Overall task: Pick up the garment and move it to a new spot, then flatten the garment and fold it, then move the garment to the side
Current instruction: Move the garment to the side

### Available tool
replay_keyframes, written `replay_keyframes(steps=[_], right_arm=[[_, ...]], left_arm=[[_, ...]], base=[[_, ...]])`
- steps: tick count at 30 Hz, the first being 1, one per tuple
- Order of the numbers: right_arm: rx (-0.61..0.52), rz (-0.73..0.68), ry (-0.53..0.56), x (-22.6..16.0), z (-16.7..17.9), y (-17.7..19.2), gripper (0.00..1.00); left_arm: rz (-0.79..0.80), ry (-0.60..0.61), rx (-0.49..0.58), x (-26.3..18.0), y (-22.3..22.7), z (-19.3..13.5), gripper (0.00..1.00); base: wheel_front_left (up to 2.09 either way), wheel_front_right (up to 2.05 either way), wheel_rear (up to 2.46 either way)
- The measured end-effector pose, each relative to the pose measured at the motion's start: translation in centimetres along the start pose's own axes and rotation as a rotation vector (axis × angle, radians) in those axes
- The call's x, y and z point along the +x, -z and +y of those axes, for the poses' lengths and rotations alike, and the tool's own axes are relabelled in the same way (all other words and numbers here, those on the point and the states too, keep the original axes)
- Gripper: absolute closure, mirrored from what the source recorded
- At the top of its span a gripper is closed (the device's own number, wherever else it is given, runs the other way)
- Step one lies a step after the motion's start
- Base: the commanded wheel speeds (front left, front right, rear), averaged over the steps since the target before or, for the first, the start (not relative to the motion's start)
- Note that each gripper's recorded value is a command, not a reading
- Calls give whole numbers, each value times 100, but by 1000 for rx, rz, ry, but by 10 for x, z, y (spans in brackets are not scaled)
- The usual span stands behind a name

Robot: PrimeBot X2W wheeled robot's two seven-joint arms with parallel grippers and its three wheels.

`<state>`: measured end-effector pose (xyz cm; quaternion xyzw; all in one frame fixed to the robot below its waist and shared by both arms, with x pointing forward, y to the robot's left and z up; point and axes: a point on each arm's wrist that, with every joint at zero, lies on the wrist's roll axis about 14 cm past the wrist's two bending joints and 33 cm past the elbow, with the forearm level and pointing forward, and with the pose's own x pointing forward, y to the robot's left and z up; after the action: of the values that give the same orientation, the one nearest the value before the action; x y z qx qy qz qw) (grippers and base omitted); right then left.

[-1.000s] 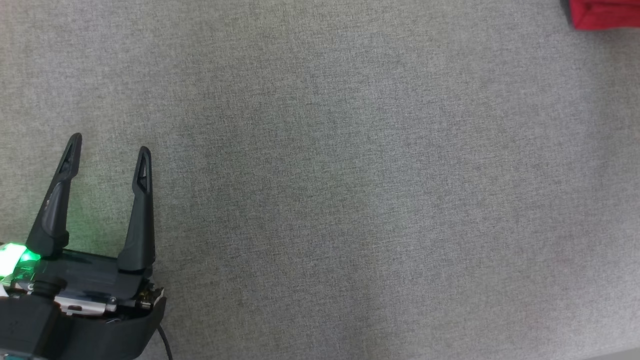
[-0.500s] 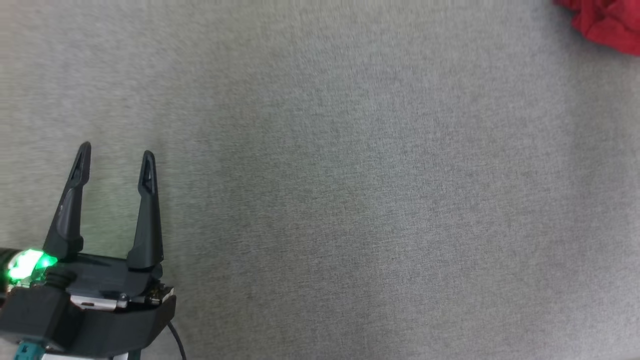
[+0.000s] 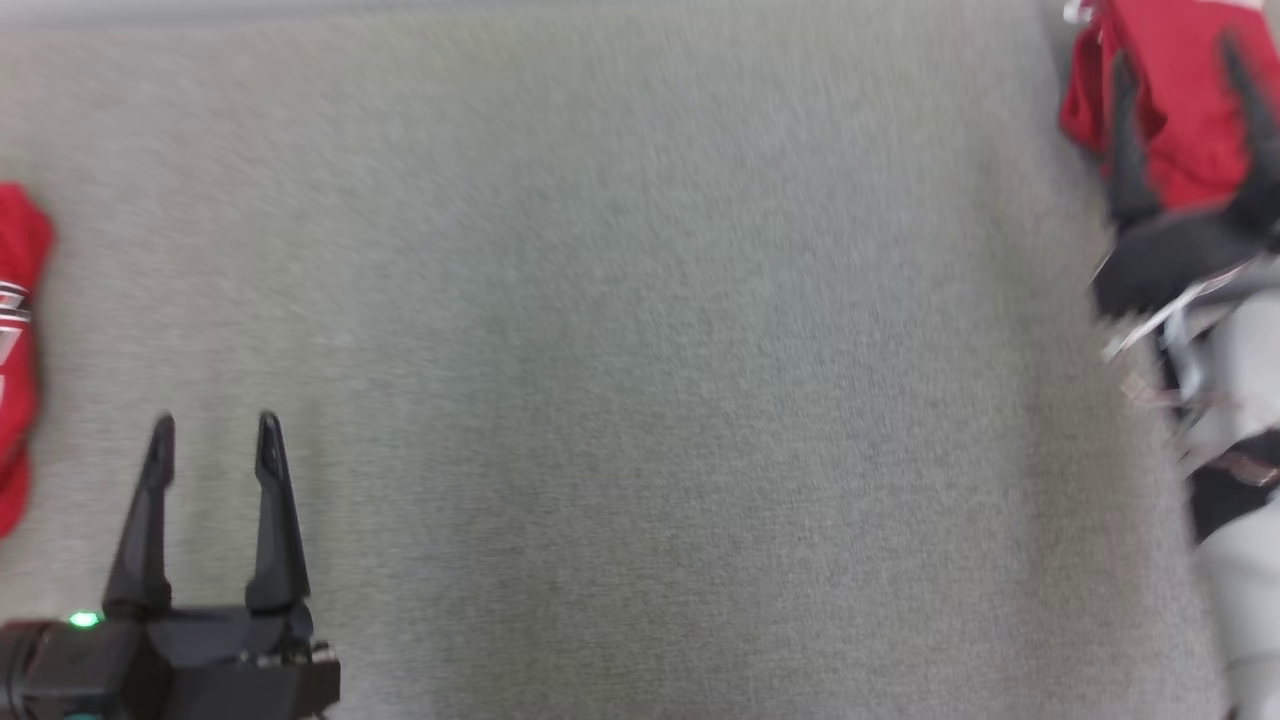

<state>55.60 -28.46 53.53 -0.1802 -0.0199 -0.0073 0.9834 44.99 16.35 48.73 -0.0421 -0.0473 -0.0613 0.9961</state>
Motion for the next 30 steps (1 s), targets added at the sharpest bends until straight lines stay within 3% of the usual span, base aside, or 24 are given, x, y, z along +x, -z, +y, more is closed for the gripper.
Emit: replay_keyframes(steps=[4,15,30], right_arm=[[77,-2,-38,-20,33,-2,0],[203,-111,-89,-68,82,-41,0],[310,-52,-131,-161,120,-21,0]], left_arm=[[6,-32,14,-20,-8,7,0],[-7,-101,39,-62,-29,22,0],[-12,-112,20,-89,-35,15,0]], base=[[0,0,0],[0,0,0],[0,0,0]])
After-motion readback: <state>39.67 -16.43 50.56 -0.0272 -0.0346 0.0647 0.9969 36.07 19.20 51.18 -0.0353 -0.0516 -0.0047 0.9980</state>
